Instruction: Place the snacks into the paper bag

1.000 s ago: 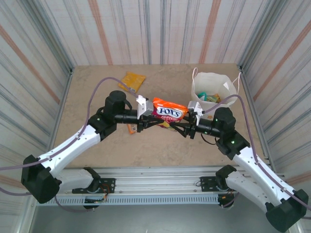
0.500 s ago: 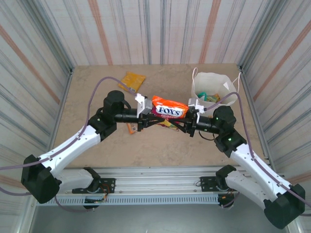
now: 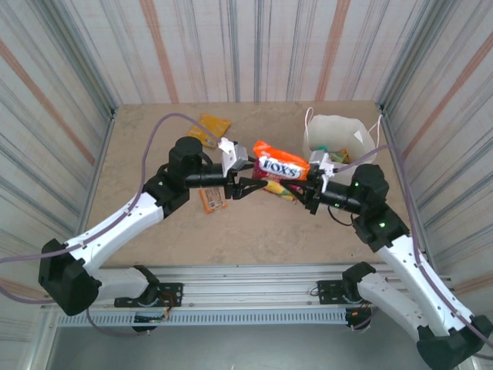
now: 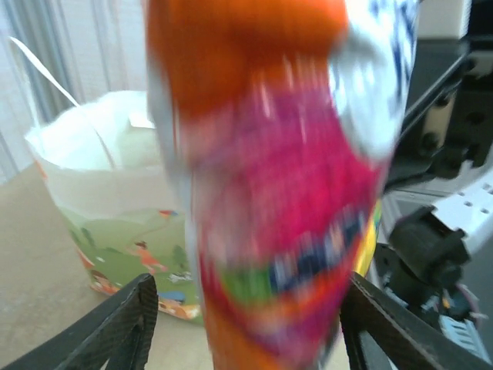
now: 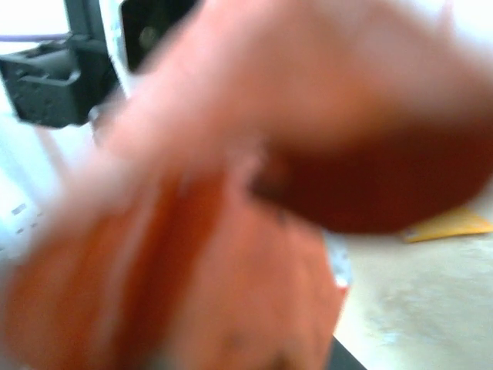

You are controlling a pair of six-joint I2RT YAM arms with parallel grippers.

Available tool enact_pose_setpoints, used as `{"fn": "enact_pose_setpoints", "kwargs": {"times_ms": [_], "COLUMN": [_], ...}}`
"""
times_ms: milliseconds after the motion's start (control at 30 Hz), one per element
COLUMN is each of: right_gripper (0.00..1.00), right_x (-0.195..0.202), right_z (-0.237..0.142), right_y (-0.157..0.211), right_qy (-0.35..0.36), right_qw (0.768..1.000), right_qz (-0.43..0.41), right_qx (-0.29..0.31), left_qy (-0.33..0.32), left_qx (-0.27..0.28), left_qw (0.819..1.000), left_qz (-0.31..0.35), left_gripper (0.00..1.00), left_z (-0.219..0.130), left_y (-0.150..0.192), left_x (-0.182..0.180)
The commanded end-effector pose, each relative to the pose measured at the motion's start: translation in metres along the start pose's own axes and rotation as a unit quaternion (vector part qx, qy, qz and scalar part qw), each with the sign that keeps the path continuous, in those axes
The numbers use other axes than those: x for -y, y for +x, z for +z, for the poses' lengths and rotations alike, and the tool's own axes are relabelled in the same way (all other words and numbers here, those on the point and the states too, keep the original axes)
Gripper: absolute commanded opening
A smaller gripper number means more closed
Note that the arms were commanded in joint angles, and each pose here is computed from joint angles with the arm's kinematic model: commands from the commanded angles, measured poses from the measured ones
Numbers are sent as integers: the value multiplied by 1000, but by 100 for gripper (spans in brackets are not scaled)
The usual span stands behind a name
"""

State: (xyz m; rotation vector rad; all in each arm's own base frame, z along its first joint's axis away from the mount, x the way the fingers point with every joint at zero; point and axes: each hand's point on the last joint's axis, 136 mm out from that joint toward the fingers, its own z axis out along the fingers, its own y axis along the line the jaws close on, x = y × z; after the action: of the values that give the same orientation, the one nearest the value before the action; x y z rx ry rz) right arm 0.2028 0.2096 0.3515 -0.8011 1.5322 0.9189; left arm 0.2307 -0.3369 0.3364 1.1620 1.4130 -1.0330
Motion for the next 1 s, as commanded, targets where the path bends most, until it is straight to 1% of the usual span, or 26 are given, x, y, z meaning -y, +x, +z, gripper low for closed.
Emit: {"fn": "enact_pose_setpoints", "kwargs": {"times_ms": [0,133,233,333,500,567,767,967], "right_gripper": [10,9,9,10,9,9,11,11], "right_x": [27,60,80,104,129,139,169,182], "right_z": [-26,-47,-59,-72,-87,-91,-99,-99], "right_y": [-26,-50,-70,-89,-106,-101,-73,-53], "right_qy": [100,182,223,273,323,341,400,417], "right_qw": [994,983,975,961,944,937,907,894], "right_qz": [-34,-28,-14,16,57,74,122,136], "right_qx": [-6,-5,7,25,39,23,-46,-90], "left_qy": [-42,-58,-80,-99,-91,-85,-98,-114], "left_qx": [3,-3,-7,-1,9,9,14,1], "left_qw": [999,998,997,995,994,994,991,988], "left_qz": [-1,-1,-8,-30,-62,-69,-95,-104], "left_gripper": [68,68,68,67,67,67,67,65], "left_z": [11,31,46,59,88,100,130,154], "left_y": [-16,-25,-28,-33,-42,-43,-41,-34], "left_x": [-18,-31,-44,-59,-71,-73,-90,-104]}}
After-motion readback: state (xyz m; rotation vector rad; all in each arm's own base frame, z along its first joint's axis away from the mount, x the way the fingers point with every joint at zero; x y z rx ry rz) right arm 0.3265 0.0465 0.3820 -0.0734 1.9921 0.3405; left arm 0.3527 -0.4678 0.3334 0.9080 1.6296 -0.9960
